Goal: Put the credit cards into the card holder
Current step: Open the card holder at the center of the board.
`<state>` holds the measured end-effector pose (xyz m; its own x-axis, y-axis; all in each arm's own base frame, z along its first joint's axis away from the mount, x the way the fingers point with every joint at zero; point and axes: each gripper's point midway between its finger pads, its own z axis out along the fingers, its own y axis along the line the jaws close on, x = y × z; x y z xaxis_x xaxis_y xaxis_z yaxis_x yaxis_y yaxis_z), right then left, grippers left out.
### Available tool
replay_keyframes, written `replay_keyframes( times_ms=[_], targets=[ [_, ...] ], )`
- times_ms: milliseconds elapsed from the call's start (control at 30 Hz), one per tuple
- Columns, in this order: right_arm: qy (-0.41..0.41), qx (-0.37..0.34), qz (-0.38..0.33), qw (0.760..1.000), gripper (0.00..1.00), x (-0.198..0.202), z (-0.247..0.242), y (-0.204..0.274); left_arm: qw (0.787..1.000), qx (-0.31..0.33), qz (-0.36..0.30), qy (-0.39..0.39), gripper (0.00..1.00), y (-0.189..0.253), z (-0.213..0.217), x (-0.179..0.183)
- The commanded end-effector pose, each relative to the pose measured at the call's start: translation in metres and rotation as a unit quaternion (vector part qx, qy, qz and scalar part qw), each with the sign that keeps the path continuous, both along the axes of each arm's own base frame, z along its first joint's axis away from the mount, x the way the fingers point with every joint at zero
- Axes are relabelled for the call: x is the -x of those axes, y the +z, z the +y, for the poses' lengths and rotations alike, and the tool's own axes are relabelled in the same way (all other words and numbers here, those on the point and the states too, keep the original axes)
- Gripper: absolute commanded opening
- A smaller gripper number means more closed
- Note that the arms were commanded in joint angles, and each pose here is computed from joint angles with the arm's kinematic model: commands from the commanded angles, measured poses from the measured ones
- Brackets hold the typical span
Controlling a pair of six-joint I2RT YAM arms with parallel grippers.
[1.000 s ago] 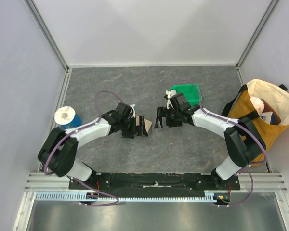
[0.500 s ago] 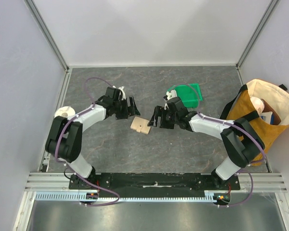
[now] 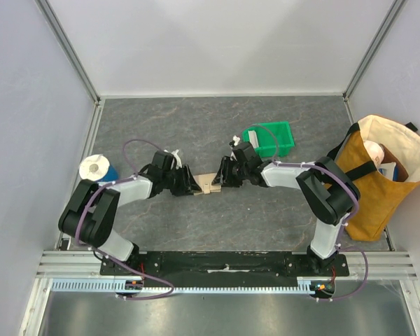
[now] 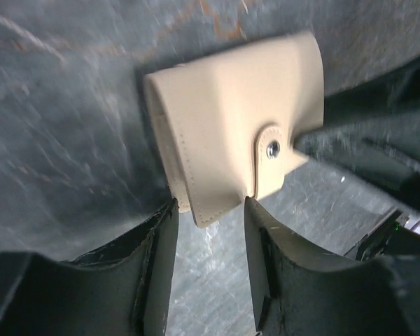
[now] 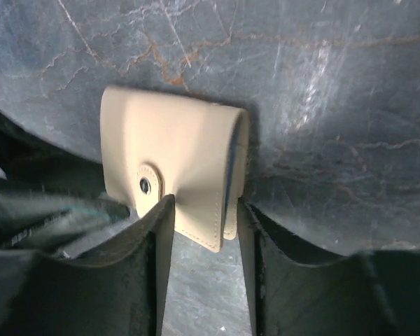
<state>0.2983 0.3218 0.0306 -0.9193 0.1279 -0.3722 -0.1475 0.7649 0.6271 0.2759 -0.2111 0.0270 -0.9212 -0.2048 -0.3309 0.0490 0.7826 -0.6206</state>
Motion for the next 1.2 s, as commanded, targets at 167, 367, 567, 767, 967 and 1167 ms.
replay_keyframes(
  times_ms=[167,367,567,767,967,1167],
  targets=[
    [0.089,0.059,-0.066,0.992,0.19,-0.016,0.002,0.005,1.0,0.019,-0.002,0.02,0.61,0.016,-0.013,0.043],
    [0.177,0.062,-0.074,0.98,0.03,-0.002,0.004,-0.005,0.995,-0.082,-0.051,0.029,0.77,0.038,0.016,0.024],
    [0.229,0.072,-0.125,0.963,0.0,0.002,-0.002,0.004,0.993,-0.079,-0.088,0.026,0.9,0.059,0.031,-0.02],
    [0.248,0.04,-0.236,0.939,0.0,0.003,-0.002,0.036,0.988,0.08,-0.101,-0.081,0.93,0.071,0.0,-0.037],
    [0.231,0.002,-0.293,0.928,0.0,0.007,-0.002,0.061,0.971,0.176,-0.069,-0.145,0.93,0.059,-0.022,-0.025],
    [0.244,-0.013,-0.305,0.92,0.0,0.017,-0.002,0.067,0.96,0.222,-0.043,-0.163,0.93,0.048,-0.03,-0.011]
  ],
)
